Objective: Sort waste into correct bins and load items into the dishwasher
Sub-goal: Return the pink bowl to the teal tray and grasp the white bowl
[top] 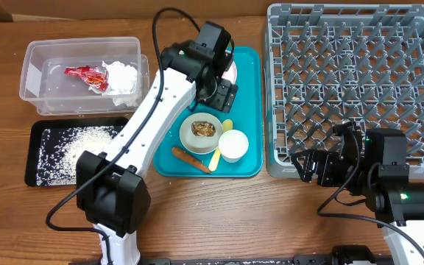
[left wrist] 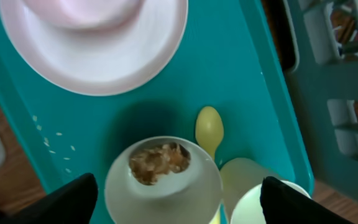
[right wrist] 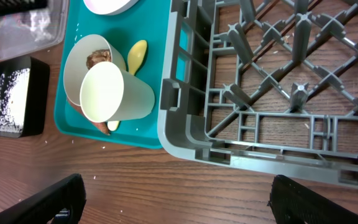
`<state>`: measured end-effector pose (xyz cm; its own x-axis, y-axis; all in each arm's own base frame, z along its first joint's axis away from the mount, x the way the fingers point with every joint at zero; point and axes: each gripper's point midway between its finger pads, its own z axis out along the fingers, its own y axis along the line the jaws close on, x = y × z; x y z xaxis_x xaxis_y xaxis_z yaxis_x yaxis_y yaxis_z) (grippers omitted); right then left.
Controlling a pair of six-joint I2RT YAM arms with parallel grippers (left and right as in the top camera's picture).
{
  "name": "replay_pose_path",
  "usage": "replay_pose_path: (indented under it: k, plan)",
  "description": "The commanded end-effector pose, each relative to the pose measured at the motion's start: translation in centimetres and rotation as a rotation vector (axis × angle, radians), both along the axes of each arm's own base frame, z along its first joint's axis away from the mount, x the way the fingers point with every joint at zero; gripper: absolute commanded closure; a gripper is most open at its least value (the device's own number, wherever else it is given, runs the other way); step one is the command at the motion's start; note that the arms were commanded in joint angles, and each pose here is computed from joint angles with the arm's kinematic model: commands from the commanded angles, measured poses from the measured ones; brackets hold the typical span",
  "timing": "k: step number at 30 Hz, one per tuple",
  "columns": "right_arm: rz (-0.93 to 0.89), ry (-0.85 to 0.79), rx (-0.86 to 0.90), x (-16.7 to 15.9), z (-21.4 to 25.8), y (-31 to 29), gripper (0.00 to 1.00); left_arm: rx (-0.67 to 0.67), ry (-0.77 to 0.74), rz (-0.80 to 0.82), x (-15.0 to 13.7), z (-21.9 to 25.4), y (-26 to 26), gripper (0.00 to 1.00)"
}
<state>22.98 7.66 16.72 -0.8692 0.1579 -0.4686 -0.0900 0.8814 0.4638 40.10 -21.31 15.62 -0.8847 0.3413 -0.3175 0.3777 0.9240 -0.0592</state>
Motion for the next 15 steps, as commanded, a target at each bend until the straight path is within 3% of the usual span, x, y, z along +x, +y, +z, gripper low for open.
replay_pose_path:
  k: [1,15]
  plan:
    - [0.004,-0.039,0.002,0.5,1.1,0.0,0.03,-0.053,0.122,0.125,-1.6,-3.8,-0.4,0.17]
    - [0.004,-0.038,0.003,0.5,1.1,0.0,0.03,-0.132,0.112,0.227,-1.3,-9.9,-1.1,0.29]
